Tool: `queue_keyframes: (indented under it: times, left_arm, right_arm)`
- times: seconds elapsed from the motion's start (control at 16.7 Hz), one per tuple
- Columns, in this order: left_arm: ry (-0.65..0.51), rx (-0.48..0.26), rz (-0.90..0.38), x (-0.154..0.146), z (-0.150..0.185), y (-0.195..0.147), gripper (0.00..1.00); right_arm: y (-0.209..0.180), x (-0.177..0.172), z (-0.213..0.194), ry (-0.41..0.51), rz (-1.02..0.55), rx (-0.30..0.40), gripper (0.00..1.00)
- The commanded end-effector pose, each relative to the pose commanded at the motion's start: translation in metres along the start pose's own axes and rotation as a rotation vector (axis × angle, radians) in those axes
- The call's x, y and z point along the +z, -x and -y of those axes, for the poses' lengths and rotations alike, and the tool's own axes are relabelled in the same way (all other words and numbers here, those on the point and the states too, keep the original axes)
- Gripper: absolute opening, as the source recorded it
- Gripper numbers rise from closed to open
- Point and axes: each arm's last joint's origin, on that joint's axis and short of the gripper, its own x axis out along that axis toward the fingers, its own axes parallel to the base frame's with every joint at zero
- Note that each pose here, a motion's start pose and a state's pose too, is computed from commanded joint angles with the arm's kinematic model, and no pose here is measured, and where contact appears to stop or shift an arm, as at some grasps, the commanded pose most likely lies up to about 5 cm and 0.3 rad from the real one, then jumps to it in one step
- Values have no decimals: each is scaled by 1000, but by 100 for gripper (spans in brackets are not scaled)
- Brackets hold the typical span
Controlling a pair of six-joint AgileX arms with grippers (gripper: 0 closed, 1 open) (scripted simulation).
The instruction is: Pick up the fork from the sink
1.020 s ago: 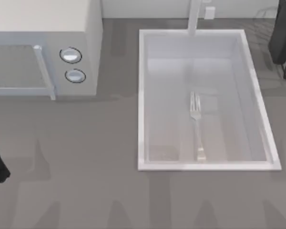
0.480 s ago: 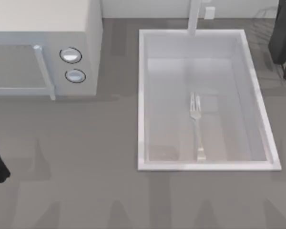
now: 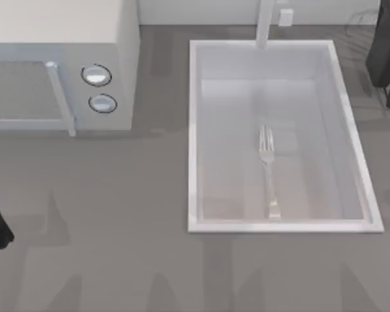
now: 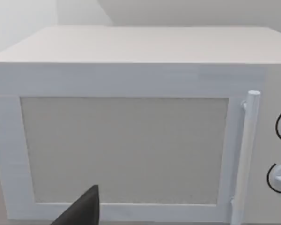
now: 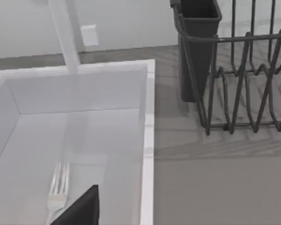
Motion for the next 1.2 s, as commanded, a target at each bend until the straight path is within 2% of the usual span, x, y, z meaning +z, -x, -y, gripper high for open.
queue_keyframes:
  times: [0.3,0.48,0.66,0.9,1.2]
  left_arm:
    - [0,0,0,0,0,0,100]
    - [0,0,0,0,0,0,100]
    - [0,0,0,0,0,0,100]
    - [0,0,0,0,0,0,100]
    - [0,0,0,0,0,0,100]
  right_arm:
    - [-33,70,-22,-80,-316,22,100]
    - [-77,107,-44,-108,-526,17,100]
    - [-136,127,-73,-113,-734,-4,100]
    - [-221,115,-116,-83,-981,-49,100]
    - [-300,59,-157,-15,-1202,-101,100]
